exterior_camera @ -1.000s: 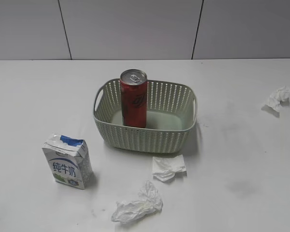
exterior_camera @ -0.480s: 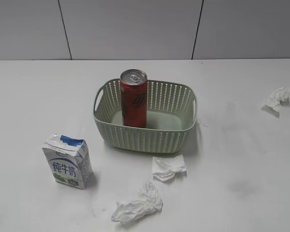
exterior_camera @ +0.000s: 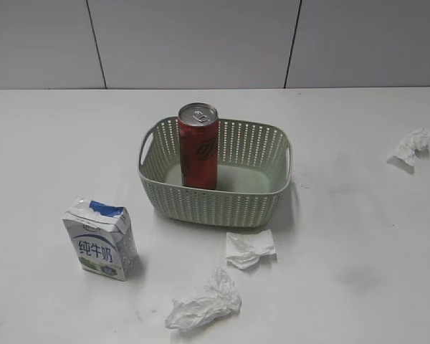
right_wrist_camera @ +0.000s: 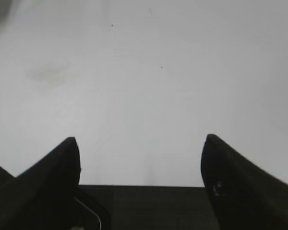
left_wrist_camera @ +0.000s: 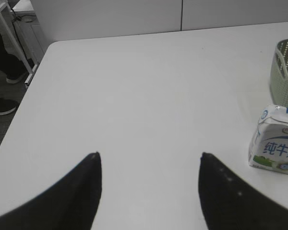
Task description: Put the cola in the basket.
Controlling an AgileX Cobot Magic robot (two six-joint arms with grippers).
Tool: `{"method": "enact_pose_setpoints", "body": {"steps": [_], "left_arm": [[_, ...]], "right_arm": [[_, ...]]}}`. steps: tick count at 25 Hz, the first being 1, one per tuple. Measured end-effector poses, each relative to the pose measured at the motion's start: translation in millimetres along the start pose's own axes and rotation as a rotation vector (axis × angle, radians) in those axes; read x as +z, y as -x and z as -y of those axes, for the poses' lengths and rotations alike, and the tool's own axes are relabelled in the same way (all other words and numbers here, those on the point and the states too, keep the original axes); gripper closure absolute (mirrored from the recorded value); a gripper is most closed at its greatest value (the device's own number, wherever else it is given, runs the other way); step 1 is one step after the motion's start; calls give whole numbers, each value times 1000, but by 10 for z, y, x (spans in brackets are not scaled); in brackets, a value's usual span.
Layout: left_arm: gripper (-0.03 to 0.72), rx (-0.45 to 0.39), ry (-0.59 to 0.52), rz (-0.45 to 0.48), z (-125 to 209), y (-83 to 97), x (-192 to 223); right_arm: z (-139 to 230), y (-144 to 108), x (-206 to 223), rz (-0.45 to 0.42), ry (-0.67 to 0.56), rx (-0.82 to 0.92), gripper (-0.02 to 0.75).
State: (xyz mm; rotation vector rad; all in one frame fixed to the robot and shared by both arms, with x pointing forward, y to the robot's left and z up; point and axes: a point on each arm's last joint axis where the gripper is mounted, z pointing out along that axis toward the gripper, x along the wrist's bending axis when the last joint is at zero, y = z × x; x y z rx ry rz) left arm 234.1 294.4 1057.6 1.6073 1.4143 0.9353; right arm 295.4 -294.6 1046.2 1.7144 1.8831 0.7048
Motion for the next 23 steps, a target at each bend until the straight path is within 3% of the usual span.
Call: {"method": "enact_pose_setpoints", "body": {"steps": [15,23], "left_arm": [[202,0,0,0,0,0,0],[202,0,1,0,-1,0,0]], "right_arm": [[378,-15,-478,15,384,-5,146],[403,-15,-495,15,397,-7,146]]}}
